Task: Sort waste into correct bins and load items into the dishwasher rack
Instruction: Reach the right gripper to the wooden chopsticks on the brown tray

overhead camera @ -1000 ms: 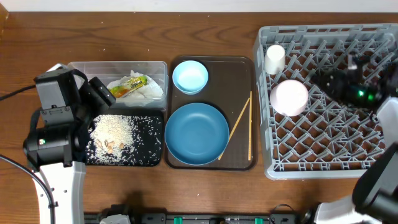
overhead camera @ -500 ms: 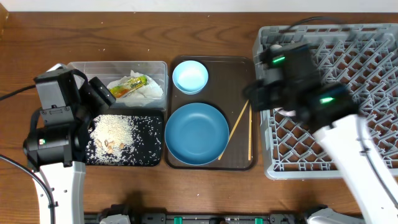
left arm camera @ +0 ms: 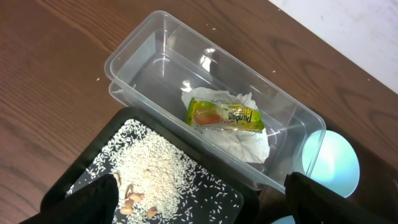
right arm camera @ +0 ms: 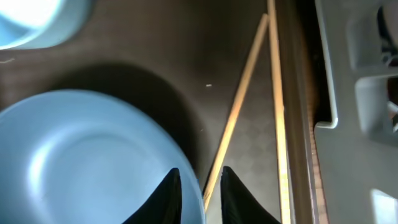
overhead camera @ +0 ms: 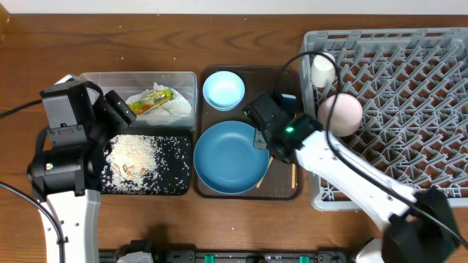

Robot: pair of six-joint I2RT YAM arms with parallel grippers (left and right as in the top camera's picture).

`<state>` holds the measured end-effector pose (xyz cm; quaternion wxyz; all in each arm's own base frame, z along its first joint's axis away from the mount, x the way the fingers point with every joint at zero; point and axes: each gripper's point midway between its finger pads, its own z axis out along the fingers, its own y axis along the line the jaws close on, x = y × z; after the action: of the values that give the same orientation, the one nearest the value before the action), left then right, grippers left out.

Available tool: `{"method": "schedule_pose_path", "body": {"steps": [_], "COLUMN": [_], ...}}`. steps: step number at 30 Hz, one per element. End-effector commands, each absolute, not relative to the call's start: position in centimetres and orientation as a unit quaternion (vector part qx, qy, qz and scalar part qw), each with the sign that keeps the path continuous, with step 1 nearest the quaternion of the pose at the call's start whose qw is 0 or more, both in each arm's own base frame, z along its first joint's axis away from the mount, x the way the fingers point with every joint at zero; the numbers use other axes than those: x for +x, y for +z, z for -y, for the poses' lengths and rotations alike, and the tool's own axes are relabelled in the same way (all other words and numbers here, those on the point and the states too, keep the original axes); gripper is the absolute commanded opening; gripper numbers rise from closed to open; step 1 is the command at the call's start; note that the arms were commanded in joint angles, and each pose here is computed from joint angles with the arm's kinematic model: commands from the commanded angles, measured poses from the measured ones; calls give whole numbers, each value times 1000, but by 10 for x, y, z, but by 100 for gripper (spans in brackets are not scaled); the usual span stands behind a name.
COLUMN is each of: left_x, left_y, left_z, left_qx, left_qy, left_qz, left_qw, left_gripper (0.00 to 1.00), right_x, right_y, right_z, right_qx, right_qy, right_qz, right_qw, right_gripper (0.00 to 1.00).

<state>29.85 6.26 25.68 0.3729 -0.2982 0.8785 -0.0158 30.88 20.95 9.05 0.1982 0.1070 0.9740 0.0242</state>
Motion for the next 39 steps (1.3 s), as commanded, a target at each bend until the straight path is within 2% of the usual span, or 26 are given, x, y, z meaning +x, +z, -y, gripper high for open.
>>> {"method": "schedule_pose_path", "body": {"steps": [1, 8, 12, 27, 32, 35, 39], "left_x": [299, 299, 299, 299, 299, 299, 299], "left_y": [260, 260, 260, 260, 260, 260, 260], "left_z": [-66, -66, -66, -66, -66, -66, -66], "left_qx": [-300, -300, -300, -300, -300, -300, -300], "left_qy": [-8, -9, -8, -8, -8, -8, -8], "left_qz": [-877, -877, -877, -877, -877, -877, -877], "left_qw": [376, 376, 376, 376, 376, 376, 376], "left_gripper": [88, 88, 88, 88, 88, 88, 88], "right_x": [320, 317, 320, 325, 348, 362, 360], "right_y": [68, 23, 7, -7, 35, 85, 149], "right_z": [-195, -186, -187, -188, -201, -213, -209], "right_qx": [162, 220, 231, 247, 180, 102, 28], "right_qy": [-4, -35, -29, -20, 15, 47, 69], "right_qz": [-967, -963, -963, -961, -969, -970, -960], "right_qw": [198, 155, 136, 124, 166, 214, 270], "right_gripper": [18, 10, 9, 1, 1, 1, 1]}}
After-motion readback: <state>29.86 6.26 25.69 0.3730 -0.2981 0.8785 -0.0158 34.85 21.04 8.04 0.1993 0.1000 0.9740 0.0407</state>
